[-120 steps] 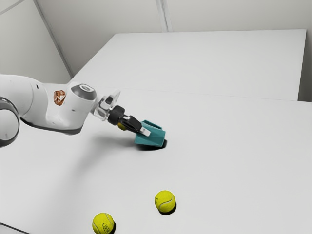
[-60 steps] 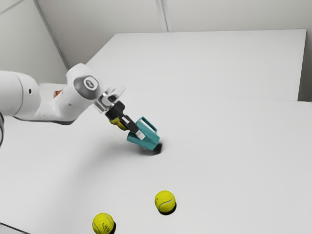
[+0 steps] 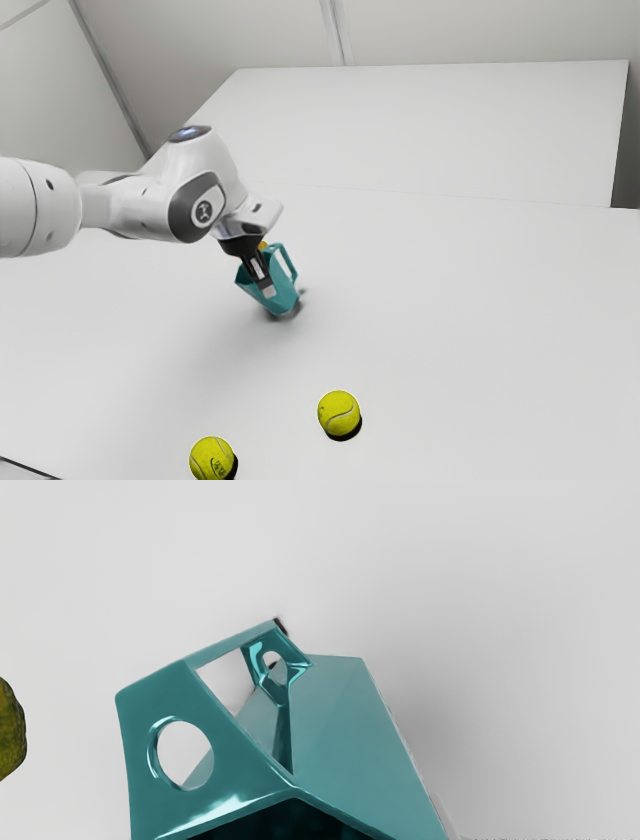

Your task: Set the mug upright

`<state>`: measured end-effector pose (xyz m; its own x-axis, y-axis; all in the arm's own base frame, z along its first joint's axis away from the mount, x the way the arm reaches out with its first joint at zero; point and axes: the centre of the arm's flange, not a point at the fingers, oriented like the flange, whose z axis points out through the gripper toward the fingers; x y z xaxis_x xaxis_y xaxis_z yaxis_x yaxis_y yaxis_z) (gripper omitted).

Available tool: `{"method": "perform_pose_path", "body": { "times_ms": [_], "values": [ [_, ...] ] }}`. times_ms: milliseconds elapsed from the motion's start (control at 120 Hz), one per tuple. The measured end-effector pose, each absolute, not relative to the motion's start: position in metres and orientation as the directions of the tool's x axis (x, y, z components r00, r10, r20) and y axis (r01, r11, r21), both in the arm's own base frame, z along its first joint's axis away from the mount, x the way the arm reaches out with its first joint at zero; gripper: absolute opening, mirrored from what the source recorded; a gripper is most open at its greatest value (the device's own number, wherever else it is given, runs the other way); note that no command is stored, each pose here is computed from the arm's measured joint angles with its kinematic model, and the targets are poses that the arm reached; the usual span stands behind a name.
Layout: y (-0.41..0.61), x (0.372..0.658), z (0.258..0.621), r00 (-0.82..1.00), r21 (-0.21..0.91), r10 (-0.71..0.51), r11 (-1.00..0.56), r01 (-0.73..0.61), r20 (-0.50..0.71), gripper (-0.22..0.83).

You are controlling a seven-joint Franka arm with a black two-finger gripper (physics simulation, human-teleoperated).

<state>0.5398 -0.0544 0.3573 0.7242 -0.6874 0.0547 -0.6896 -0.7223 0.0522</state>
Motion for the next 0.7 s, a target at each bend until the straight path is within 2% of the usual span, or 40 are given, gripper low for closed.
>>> {"method": "perform_pose_path", "body": {
  "times_ms": [192, 442, 533, 700],
  "values": [
    [-0.062, 0.533, 0.353, 0.768, -0.016, -0.640, -0.768, -0.640, 0.008, -0.17],
    [-0.064, 0.531, 0.337, 0.832, -0.030, -0.554, -0.832, -0.554, -0.022, -0.17],
    [-0.063, 0.531, 0.334, 0.854, -0.027, -0.520, -0.853, -0.521, -0.025, -0.07],
    [-0.064, 0.531, 0.339, 0.880, -0.034, -0.474, -0.880, -0.474, -0.016, 0.20]
  ]
}}
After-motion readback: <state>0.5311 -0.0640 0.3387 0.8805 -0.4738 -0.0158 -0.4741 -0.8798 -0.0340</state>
